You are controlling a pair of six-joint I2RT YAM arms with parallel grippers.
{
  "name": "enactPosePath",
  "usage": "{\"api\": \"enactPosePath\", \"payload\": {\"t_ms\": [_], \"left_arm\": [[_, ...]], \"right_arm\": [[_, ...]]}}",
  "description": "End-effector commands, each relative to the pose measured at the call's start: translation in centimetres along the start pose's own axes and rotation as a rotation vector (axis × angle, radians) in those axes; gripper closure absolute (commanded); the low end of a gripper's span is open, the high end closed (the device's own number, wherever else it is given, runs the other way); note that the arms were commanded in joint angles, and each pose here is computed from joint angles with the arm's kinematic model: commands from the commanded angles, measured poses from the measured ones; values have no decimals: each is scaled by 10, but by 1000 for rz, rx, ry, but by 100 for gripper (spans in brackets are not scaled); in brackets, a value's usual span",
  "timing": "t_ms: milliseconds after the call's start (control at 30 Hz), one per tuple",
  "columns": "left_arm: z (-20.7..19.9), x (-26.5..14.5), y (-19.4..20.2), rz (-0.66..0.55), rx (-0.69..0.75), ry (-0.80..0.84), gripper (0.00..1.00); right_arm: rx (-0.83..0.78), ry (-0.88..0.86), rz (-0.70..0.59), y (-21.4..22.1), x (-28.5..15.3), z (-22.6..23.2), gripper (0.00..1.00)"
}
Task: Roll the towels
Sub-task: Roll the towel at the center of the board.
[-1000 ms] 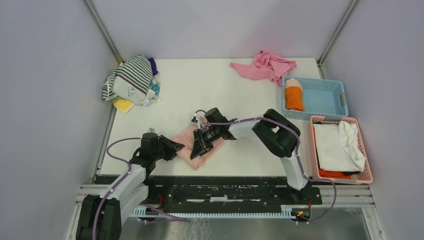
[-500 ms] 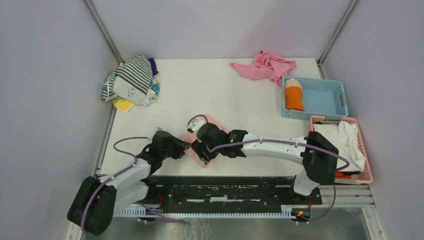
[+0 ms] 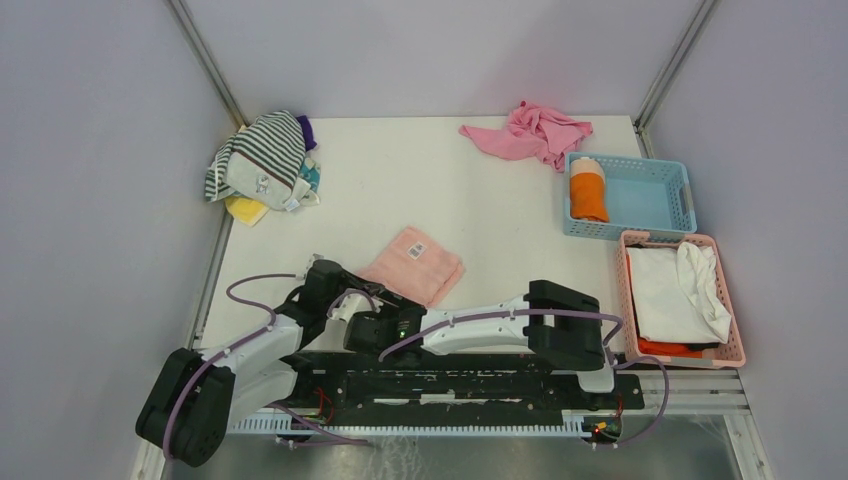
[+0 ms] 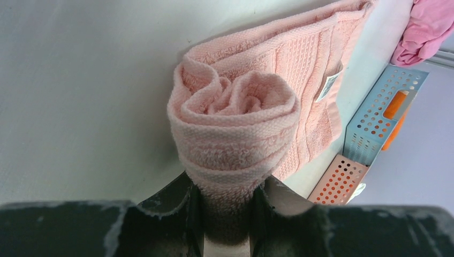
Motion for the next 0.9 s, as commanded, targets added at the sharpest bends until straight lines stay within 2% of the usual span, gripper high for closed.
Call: {"api": "enactPosePath", "payload": {"t_ms": [0,133,233,433,533,567,633,767,867], "left_arm": [[7,3,-8,-55,-29,-35,92],[9,5,-9,-63,-12,-43,92],[11,5,-11,-75,0,-54,91],[10,7,-13,-86,14,-62,86],[3,9,-12,-71,30,-53,81],[0,9,-11,-60,42,-49,78],[-9,7,-10,-44,65,-44,68],[-25,-3,-16,-62,128,-27,41],[-31,-12,-20,-80,140,-4,30]], "right_arm": [[-34,105,16,0,6,-15,25],[-58,51,58,13,18,2,29],[-66,10,111,27,30,12,36],[-3,-130,155,46,33,22,62],[64,-239,141,48,29,23,87],[85,-277,135,47,28,22,95],[128,-367,122,43,24,23,99],[291,-638,62,33,14,27,100],[403,-790,33,30,9,25,100]]}}
Point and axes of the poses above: each gripper's point midway between its finger pads, its own x axis out along the fingers, its own z axis along the line the jaws close on, y = z × x, the point moved 2 cm from there along -x, back along the fingers, and after that the axes turned 4 degrees about -x, right-handed, at the moved point
